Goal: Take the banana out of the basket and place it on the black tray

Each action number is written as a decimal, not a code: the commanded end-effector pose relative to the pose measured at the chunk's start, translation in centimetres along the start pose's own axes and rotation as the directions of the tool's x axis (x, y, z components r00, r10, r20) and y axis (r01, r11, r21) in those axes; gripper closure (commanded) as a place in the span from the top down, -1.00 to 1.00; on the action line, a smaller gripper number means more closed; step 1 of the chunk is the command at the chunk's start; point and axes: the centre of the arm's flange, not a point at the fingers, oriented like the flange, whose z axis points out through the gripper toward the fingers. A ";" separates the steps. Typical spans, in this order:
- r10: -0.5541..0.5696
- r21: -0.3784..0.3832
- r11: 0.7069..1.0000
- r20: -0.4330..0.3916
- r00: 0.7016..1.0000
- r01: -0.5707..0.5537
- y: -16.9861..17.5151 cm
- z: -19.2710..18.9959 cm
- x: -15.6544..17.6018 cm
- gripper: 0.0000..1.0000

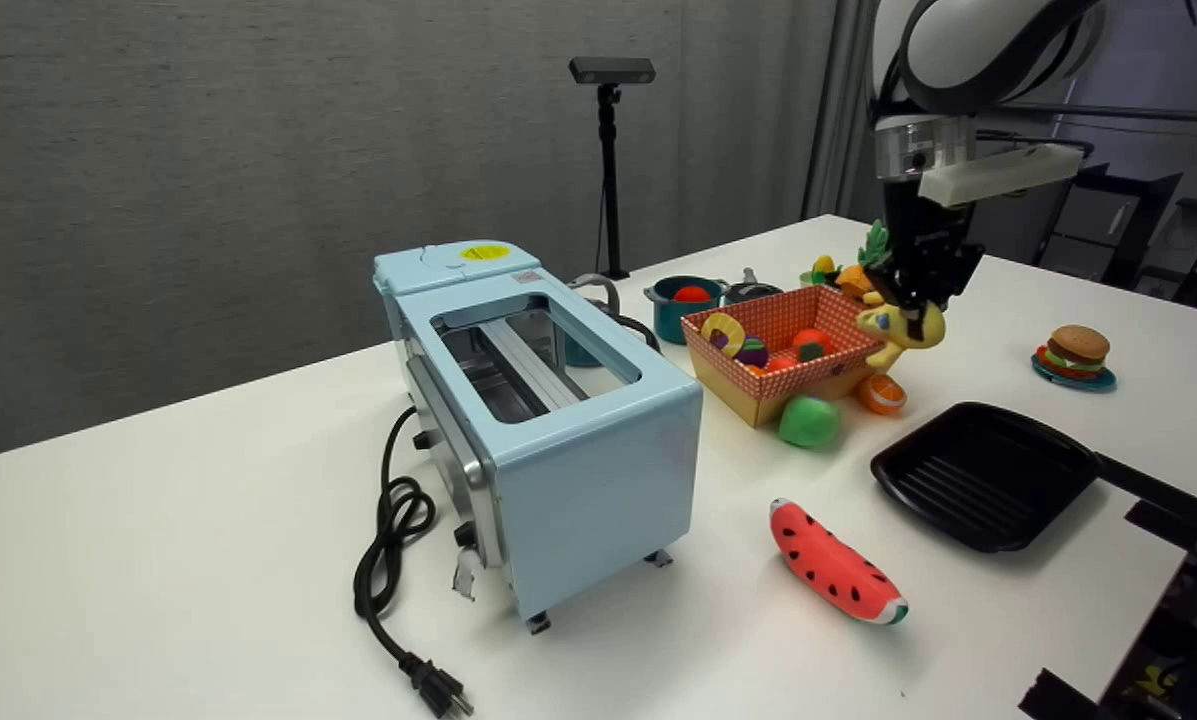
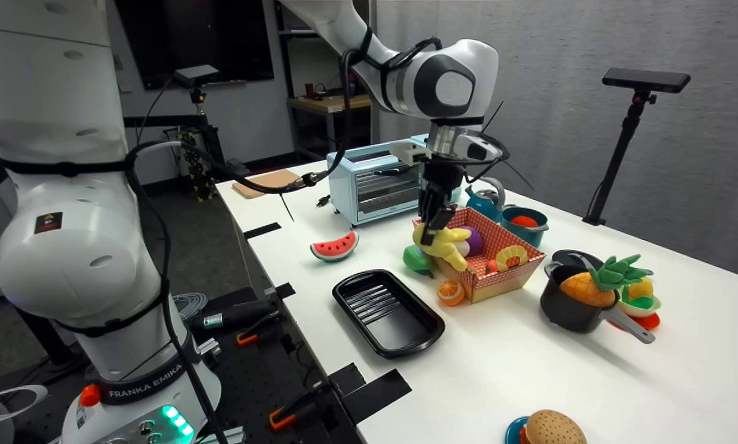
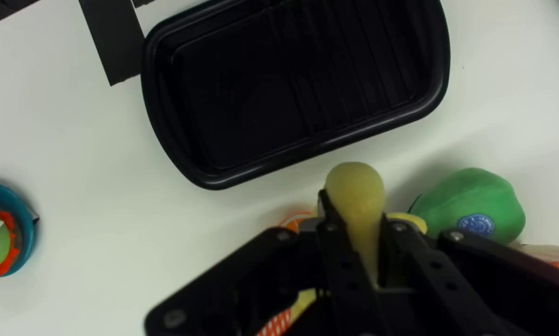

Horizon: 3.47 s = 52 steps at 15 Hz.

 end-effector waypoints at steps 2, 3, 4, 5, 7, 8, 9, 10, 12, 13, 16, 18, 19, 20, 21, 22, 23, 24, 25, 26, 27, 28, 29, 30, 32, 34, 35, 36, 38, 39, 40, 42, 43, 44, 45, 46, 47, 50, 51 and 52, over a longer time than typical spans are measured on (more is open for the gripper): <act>-0.006 0.018 1.000 -0.008 1.000 0.006 1.7 0.0 -4.3 -0.93; -0.008 0.019 1.000 0.000 1.000 0.008 1.9 0.2 -4.6 -0.93; -0.008 0.019 1.000 0.007 1.000 0.008 2.1 0.4 -5.0 -0.93; -0.006 0.020 1.000 0.012 1.000 0.006 2.3 0.5 -5.2 -0.93; -0.004 0.022 1.000 0.023 1.000 0.003 2.8 1.1 -5.7 -0.93; -0.002 0.021 1.000 0.032 1.000 0.001 3.1 1.4 -5.8 -0.93; 0.001 0.021 1.000 0.039 0.999 -0.001 3.3 1.7 -5.9 -0.93; 0.004 0.019 1.000 0.046 0.999 -0.005 3.6 2.0 -6.0 -0.93; 0.010 0.017 1.000 0.061 0.998 -0.011 4.0 2.7 -6.2 -0.93; 0.012 0.016 1.000 0.069 0.998 -0.013 4.3 3.0 -6.3 -0.93; 0.014 0.005 1.000 0.088 0.996 -0.014 4.8 4.6 -7.1 -0.93; 0.017 -0.012 1.000 0.098 0.995 -0.016 4.9 5.9 -7.8 -0.93; 0.017 -0.015 1.000 0.106 0.994 -0.015 5.0 6.5 -8.1 -0.93; 0.018 -0.018 1.000 0.115 0.993 -0.016 5.1 7.0 -8.3 -0.93; 0.013 -0.013 1.000 0.131 0.991 -0.011 5.3 7.5 -8.5 -0.93; 0.011 -0.017 1.000 0.150 0.989 -0.009 5.4 7.8 -8.7 -0.22; 0.010 -0.022 1.000 0.164 0.986 -0.006 5.5 8.2 -8.9 -0.20; 0.023 -0.034 0.999 0.168 0.985 -0.017 4.5 8.1 -7.7 -0.57; 0.022 -0.036 0.999 0.176 0.984 -0.016 4.5 8.5 -7.9 -0.43; 0.022 -0.037 0.999 0.180 0.983 -0.016 4.6 8.6 -8.0 -0.28; 0.021 -0.037 0.999 0.180 0.983 -0.015 4.6 8.6 -8.1 -0.20; 0.021 -0.037 0.999 0.180 0.983 -0.015 4.6 8.6 -8.1 -0.20; 0.021 -0.037 0.999 0.180 0.983 -0.015 4.6 8.6 -8.0 -0.20; 0.021 -0.037 0.999 0.180 0.983 -0.015 4.6 8.6 -8.0 -0.20; 0.021 -0.036 0.999 0.180 0.983 -0.015 4.7 8.6 -8.0 -0.20; 0.021 -0.036 0.999 0.180 0.983 -0.014 4.7 8.6 -8.0 -0.20; 0.021 -0.036 0.999 0.180 0.983 -0.014 4.7 8.6 -8.0 -0.20; 0.021 -0.036 0.999 0.180 0.983 -0.014 4.7 8.6 -8.0 -0.20; 0.021 -0.036 0.999 0.180 0.983 -0.014 4.7 8.6 -8.0 -0.20; 0.023 -0.035 0.999 0.182 0.983 -0.017 4.6 8.6 -8.0 0.30; 0.026 -0.043 0.999 0.179 0.984 -0.018 4.5 8.7 -8.0 0.35; 0.027 -0.044 0.999 0.169 0.985 -0.020 4.3 8.9 -8.1 0.64; 0.028 -0.041 0.999 0.164 0.986 -0.021 4.2 8.9 -8.1 0.77; 0.026 -0.047 0.999 0.170 0.985 -0.018 4.1 8.9 -8.1 0.90; 0.027 -0.050 0.999 0.170 0.985 -0.019 4.1 8.9 -8.1 0.99; 0.029 -0.053 0.998 0.169 0.985 -0.020 4.0 8.9 -8.1 1.00; 0.029 -0.053 0.998 0.169 0.985 -0.021 3.9 8.9 -8.1 1.00; 0.021 -0.052 0.999 0.183 0.983 -0.011 3.7 8.8 -8.1 1.00; 0.017 -0.053 0.999 0.196 0.980 -0.006 3.7 8.8 -8.0 1.00; 0.013 -0.056 0.998 0.206 0.979 -0.002 3.8 8.7 -8.0 1.00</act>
